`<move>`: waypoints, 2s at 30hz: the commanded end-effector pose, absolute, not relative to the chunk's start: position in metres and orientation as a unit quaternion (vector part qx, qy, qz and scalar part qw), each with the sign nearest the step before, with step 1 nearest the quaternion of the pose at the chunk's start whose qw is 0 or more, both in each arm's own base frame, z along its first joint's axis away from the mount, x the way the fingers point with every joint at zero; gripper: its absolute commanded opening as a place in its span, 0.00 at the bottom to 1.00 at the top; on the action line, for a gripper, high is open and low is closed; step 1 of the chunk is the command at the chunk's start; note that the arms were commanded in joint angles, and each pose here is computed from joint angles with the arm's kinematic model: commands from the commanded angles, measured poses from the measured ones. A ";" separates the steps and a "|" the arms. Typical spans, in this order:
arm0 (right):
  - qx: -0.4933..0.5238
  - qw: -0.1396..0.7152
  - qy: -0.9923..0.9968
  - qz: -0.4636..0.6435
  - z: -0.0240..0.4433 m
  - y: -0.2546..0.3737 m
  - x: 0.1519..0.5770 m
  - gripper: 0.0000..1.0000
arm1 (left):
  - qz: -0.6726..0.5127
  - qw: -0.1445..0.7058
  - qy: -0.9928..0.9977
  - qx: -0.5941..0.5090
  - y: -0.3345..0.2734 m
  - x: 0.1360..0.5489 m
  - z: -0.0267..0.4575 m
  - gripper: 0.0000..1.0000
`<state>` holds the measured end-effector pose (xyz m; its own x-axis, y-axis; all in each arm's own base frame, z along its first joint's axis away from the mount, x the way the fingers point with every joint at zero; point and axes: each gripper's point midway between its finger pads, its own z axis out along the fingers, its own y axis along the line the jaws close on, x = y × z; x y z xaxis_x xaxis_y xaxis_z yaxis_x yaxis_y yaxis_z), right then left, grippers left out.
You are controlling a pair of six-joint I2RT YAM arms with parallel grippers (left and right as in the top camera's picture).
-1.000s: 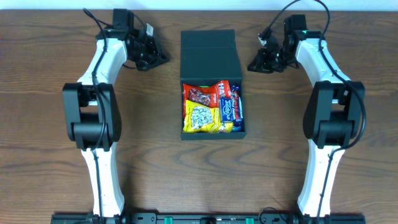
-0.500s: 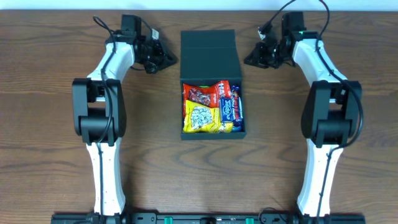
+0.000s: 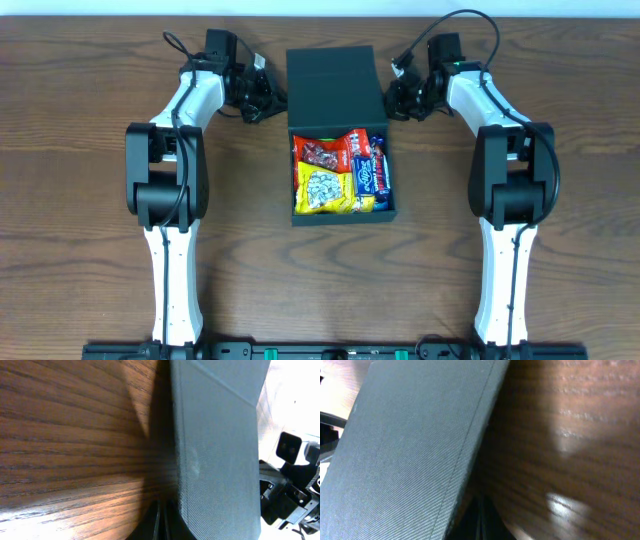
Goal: Pack container
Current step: 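Bring both grippers to the raised lid's back edge, then push the lid forward with both grippers to close the box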
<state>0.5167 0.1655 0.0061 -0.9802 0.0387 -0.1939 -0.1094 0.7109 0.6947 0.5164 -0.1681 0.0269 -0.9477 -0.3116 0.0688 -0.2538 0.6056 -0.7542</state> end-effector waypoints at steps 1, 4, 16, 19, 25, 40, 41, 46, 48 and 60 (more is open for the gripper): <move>-0.043 0.104 0.900 0.422 0.021 0.184 0.516 0.01 | -0.443 0.022 0.885 -0.139 -0.182 0.512 0.031 0.06; -0.062 0.118 0.884 0.449 0.031 0.190 0.519 0.01 | -0.452 0.024 0.883 -0.126 -0.184 0.511 0.035 0.06; -0.125 0.180 0.861 0.459 0.074 0.180 0.525 0.01 | -0.462 0.095 0.882 -0.025 -0.187 0.524 0.094 0.06; -0.158 0.213 0.852 0.451 0.098 0.179 0.527 0.01 | -0.460 0.120 0.880 0.001 -0.187 0.526 0.115 0.06; -0.207 0.270 0.833 0.437 0.150 0.179 0.526 0.01 | -0.455 0.164 0.874 0.041 -0.186 0.524 0.155 0.06; -0.313 0.298 0.828 0.357 0.226 0.177 0.467 0.01 | -0.345 0.263 0.884 0.174 -0.161 0.462 0.262 0.06; -0.317 0.292 0.833 0.347 0.226 0.176 0.461 0.01 | -0.339 0.261 0.885 0.181 -0.159 0.456 0.264 0.06; -0.318 0.265 0.857 0.306 0.224 0.172 0.444 0.01 | -0.298 0.239 0.905 0.185 -0.146 0.432 0.265 0.06; -0.318 0.262 0.859 0.303 0.226 0.172 0.440 0.01 | -0.297 0.229 0.908 0.186 -0.145 0.425 0.264 0.06; -0.320 0.208 0.881 0.279 0.216 0.161 0.413 0.01 | -0.278 0.167 0.926 0.195 -0.136 0.395 0.249 0.06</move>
<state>0.4203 0.1601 0.2090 -0.7410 -0.4042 -0.5362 -0.6475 0.6416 0.4111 0.3975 -0.1415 0.2428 -0.8927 0.2268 -0.3894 0.4135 0.7557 -0.5078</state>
